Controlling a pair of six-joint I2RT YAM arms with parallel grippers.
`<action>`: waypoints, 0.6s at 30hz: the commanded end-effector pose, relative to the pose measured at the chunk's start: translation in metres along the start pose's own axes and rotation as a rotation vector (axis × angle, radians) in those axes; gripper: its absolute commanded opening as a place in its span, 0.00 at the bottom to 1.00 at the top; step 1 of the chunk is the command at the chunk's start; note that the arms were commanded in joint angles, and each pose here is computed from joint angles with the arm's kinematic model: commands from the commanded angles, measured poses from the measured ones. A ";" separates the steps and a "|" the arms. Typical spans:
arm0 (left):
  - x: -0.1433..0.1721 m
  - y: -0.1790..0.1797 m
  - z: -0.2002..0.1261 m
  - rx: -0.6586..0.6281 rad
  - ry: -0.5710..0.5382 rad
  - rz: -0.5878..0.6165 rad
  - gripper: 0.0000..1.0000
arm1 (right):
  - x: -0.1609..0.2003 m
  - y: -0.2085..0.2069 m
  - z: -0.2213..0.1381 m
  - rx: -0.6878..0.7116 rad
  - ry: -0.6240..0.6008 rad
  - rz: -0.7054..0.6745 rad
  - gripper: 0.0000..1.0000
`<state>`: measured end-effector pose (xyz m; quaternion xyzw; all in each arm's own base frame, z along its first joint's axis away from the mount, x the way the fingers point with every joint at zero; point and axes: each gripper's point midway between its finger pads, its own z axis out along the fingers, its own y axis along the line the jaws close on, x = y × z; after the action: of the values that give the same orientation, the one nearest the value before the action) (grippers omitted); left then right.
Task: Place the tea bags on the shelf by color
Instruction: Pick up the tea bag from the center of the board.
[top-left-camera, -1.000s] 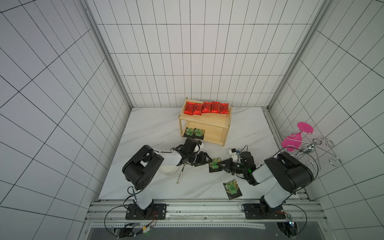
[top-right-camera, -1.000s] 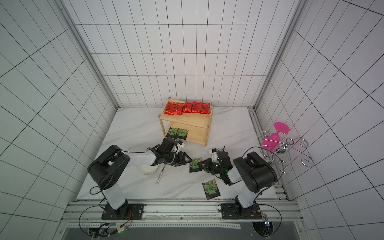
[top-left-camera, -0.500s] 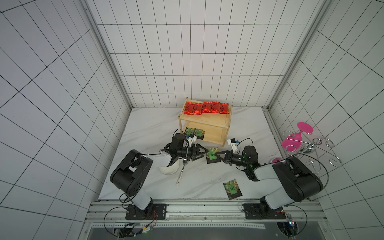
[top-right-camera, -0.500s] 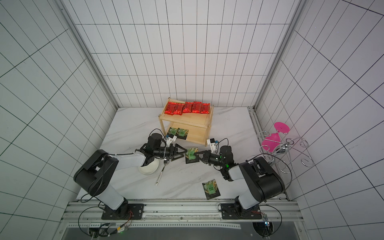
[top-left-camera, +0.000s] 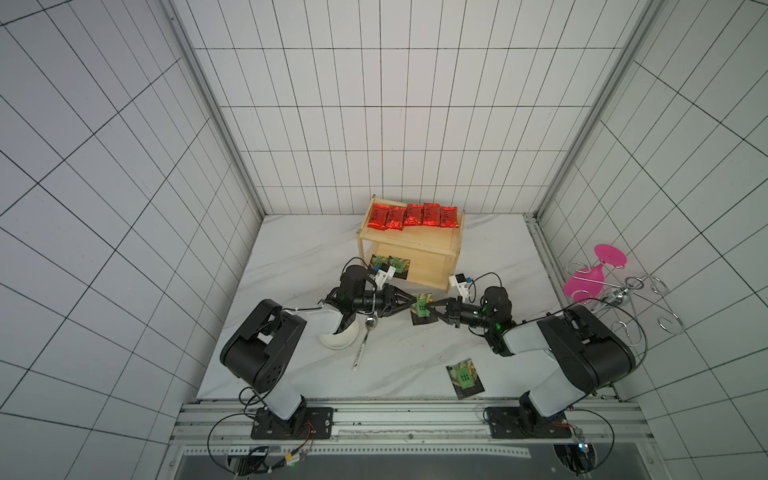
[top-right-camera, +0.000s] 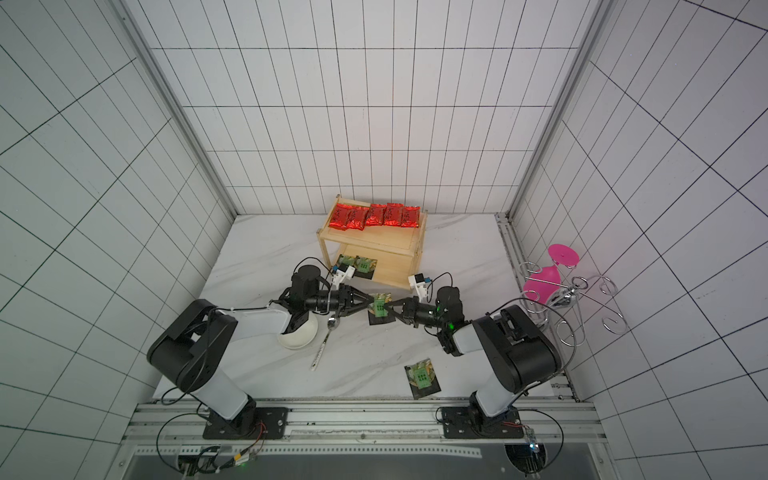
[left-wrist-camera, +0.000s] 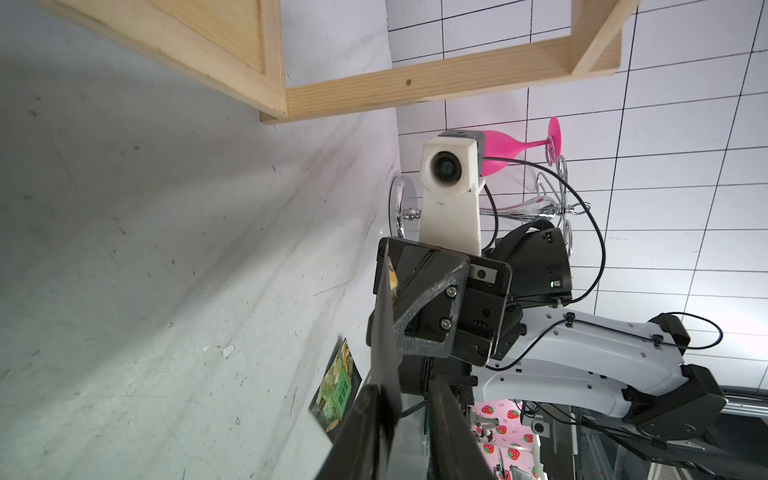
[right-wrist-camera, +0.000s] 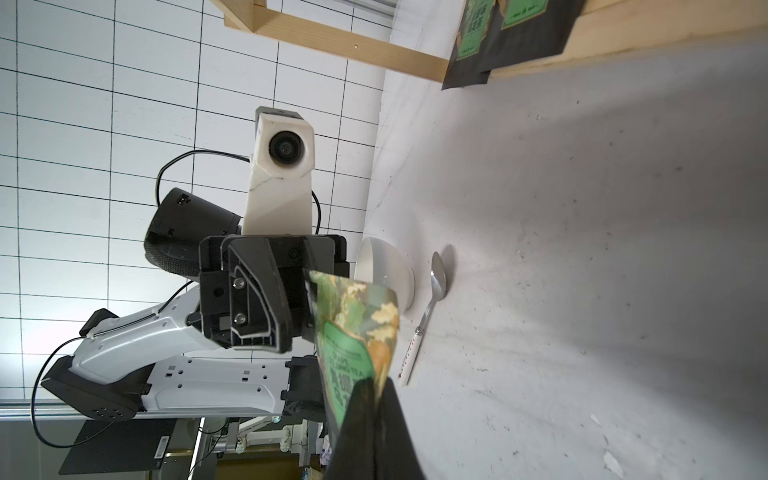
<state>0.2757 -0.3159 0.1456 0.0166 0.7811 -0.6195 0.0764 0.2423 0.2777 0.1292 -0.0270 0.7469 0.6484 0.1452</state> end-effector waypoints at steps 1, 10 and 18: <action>0.002 0.003 0.002 -0.009 0.009 0.026 0.12 | -0.002 0.017 0.006 -0.049 0.030 -0.035 0.00; -0.015 -0.005 -0.010 -0.017 -0.070 0.019 0.00 | -0.022 0.002 -0.015 0.065 -0.255 0.164 0.36; -0.035 -0.026 -0.017 0.085 -0.177 0.017 0.00 | -0.010 0.037 -0.034 0.204 -0.531 0.250 0.68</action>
<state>0.2976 -0.3046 0.1677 -0.0157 0.7666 -0.6294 0.1263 0.2213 0.2729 0.1920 0.1410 0.7265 0.6346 0.2229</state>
